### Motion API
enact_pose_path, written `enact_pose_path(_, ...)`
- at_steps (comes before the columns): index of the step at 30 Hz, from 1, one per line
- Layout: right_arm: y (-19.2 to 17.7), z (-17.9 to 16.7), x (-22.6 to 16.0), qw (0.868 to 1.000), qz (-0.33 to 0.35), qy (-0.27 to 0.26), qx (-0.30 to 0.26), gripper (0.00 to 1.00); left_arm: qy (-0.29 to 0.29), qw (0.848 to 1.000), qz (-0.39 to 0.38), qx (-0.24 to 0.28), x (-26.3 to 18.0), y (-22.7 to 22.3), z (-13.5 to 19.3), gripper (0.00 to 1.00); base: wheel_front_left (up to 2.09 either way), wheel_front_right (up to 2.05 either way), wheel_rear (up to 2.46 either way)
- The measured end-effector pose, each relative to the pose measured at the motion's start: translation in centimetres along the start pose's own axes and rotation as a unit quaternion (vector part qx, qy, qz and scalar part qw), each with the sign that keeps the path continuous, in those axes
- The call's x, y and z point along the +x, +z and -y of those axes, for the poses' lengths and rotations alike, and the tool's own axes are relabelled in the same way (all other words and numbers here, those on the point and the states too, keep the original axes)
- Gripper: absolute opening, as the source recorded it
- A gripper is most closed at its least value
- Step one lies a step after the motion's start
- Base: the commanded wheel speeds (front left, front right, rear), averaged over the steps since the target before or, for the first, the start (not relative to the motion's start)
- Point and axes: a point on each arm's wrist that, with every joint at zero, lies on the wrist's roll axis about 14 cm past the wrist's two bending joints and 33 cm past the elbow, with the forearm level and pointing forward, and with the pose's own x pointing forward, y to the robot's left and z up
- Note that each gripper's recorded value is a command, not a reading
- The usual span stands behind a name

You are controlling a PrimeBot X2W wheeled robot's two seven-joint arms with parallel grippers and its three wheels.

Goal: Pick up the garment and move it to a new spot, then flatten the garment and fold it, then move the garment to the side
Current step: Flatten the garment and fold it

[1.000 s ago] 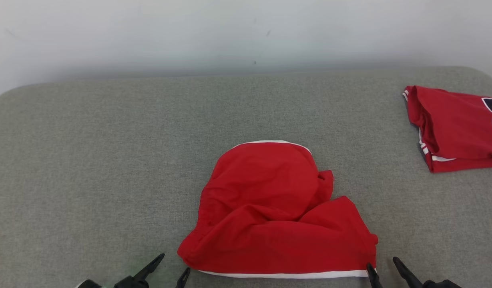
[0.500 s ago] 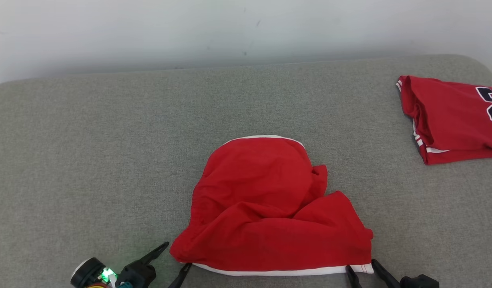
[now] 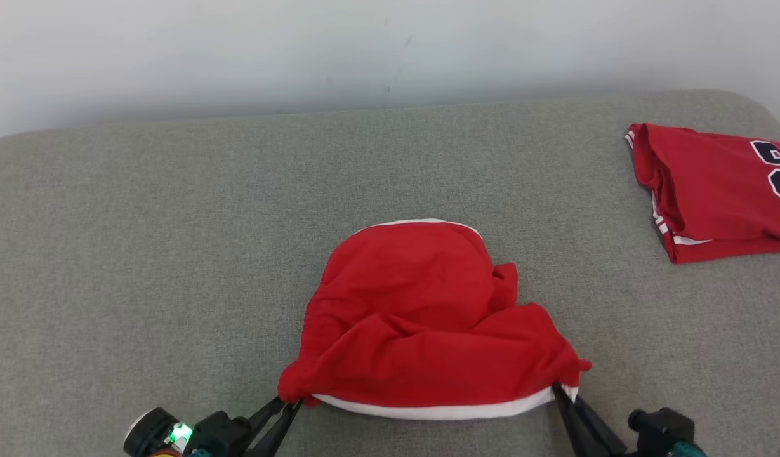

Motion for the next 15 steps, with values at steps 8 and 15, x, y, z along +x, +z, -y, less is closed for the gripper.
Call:
enact_pose_path(8,7.1,-0.2,0.9,0.994,0.101,0.020,-0.033,0.00,0.013,0.997,0.076,0.003,0.2,4.8,-0.8,0.00,0.00,0.00,0.00)
enact_pose_path(15,15.1,-0.4,3.8,0.980,0.185,0.047,-0.059,0.00,0.016,0.985,0.162,0.052,2.4,12.6,-4.2,0.00,0.00,0.00,0.00)
